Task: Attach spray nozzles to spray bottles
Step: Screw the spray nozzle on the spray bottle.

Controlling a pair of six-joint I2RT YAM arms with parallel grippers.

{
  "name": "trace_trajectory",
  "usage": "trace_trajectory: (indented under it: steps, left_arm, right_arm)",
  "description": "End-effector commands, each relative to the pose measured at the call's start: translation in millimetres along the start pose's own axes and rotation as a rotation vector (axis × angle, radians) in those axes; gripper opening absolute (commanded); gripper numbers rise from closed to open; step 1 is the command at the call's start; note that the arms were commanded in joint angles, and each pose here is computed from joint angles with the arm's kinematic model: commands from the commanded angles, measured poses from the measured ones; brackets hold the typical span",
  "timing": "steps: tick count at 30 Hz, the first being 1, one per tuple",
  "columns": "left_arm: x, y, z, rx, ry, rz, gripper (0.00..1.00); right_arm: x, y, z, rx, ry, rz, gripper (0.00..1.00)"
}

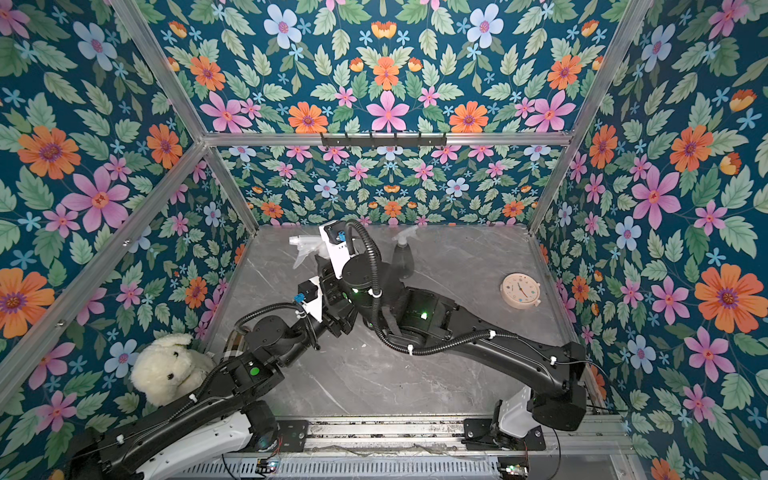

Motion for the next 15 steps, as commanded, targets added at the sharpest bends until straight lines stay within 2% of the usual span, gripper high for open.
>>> trace_trajectory:
  steps: [1,4,8,12,15]
  left_arm:
    - [-5,-24,-18,0.078,0.123,-0.102,0.00]
    - [-8,-24,-18,0.079,0.124,-0.103,0.00]
    - [-9,-25,-19,0.074,0.133,-0.107,0.00]
    - [-14,-26,-22,0.071,0.162,-0.114,0.00]
    - [-18,-26,-30,0.075,0.229,-0.113,0.00]
  right_arm:
    - [-4,28,14,-0.038,-0.104,0.108,0.36]
    - [-24,8,10,-0.081,-0.178,0.031,0.49]
    - [-51,-8,5,-0.129,-0.251,-0.042,0.61]
    - [-93,-14,3,-0.154,-0.407,-0.099,0.65]
    - [-116,-14,-15,-0.095,-0.628,-0.071,0.65]
Point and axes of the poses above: each gripper's point midway between its finger pads, its own x axis out along the fingers, its own z axis along the line the jaws close on, y = z × x, the point moved 4 cm from there along -x, back along the fingers, and after that the axes turned 2 degrees about -x, right-handed, at the moved point
